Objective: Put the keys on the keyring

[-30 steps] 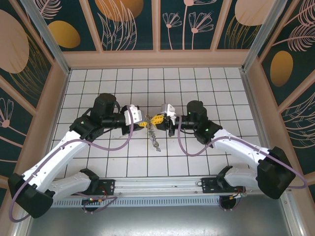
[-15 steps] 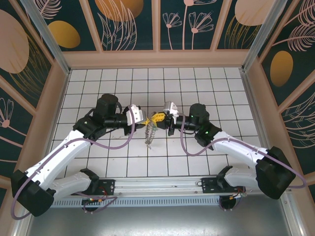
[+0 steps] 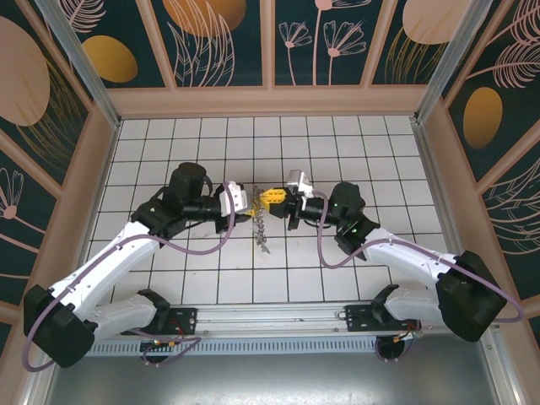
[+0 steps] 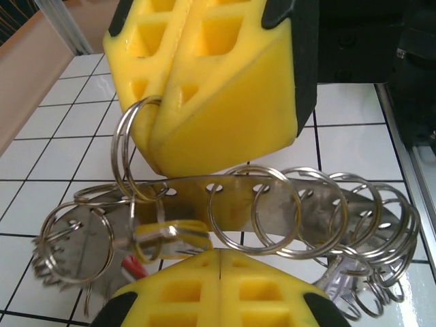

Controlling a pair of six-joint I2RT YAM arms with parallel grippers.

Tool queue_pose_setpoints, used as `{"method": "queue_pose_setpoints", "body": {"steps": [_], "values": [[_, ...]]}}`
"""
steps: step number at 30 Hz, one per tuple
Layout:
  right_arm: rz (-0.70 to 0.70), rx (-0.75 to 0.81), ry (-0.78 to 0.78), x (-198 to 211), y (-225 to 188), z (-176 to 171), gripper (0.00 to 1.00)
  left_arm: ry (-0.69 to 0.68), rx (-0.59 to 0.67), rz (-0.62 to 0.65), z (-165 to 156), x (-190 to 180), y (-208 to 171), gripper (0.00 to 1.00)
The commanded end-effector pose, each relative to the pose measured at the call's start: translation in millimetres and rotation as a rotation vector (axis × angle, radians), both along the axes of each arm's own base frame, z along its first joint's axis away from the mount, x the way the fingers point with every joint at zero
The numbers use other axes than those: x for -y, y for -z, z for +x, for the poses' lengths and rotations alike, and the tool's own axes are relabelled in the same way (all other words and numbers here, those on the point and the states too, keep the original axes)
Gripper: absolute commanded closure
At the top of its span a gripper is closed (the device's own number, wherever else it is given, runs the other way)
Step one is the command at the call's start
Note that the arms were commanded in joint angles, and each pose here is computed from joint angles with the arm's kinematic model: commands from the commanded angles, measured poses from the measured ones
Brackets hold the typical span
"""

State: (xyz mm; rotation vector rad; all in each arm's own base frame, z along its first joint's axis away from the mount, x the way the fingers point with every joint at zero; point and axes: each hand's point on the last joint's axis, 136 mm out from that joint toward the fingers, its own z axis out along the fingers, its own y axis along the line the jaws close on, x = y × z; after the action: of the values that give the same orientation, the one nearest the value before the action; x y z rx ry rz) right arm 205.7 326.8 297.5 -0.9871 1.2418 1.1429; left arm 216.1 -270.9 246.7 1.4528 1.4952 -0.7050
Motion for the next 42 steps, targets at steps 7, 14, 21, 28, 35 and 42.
{"method": "queue_pose_setpoints", "body": {"steps": [7, 14, 21, 28, 35, 42], "values": [[0.078, 0.061, 0.003, 4, -25, -3, 1.0, -0.114, 0.079, -0.083, 1, -16, -22, 0.73], [0.06, 0.064, -0.014, 1, -21, -5, 1.0, -0.167, 0.098, -0.15, 6, -19, -39, 0.7], [0.055, 0.067, -0.025, -1, -21, -7, 1.0, -0.139, 0.074, -0.188, 12, -8, -45, 0.71], [0.06, 0.068, -0.03, -3, -22, -7, 1.0, -0.107, 0.055, -0.197, 10, -3, -44, 0.77], [0.061, 0.066, -0.031, -5, -22, -6, 1.0, -0.082, 0.046, -0.21, 6, -1, -45, 0.81], [0.096, 0.063, -0.017, -3, -30, -4, 1.0, -0.082, 0.039, -0.169, 6, -2, -33, 1.0]]}}
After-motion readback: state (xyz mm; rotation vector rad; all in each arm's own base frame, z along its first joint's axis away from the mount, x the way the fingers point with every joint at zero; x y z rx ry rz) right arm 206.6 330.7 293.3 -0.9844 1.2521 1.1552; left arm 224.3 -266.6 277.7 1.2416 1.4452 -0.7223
